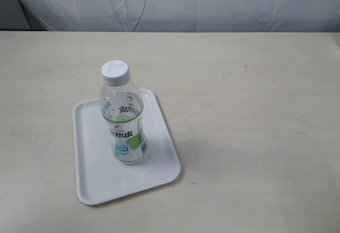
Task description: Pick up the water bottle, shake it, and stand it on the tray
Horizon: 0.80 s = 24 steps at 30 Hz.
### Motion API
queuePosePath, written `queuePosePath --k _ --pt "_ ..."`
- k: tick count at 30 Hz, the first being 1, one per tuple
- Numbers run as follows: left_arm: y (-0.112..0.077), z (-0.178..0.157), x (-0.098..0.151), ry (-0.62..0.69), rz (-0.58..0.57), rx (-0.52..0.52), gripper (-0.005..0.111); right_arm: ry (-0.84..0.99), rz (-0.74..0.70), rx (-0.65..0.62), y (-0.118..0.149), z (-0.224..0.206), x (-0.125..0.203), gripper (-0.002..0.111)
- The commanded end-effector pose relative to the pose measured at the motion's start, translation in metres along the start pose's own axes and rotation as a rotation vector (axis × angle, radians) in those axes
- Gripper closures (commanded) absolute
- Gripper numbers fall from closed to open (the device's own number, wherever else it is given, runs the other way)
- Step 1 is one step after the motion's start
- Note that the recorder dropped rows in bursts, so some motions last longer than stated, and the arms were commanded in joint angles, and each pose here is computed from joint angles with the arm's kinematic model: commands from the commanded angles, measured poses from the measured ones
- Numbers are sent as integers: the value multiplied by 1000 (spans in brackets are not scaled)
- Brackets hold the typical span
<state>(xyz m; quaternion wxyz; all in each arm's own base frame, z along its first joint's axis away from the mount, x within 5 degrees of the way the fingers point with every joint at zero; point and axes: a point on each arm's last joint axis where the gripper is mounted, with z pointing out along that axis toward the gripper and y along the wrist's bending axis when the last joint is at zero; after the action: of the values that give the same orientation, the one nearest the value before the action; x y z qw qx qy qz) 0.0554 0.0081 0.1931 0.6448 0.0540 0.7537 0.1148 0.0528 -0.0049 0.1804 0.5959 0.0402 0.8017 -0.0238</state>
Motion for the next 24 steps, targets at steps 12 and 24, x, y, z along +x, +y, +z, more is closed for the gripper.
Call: queuePosePath --k 12,24 --pt "0 0 1 0 -3 -2 107 -18 3 6 0 0 0 109" --pt "0 0 1 0 -3 -2 107 -18 -1 -8 0 0 0 109"
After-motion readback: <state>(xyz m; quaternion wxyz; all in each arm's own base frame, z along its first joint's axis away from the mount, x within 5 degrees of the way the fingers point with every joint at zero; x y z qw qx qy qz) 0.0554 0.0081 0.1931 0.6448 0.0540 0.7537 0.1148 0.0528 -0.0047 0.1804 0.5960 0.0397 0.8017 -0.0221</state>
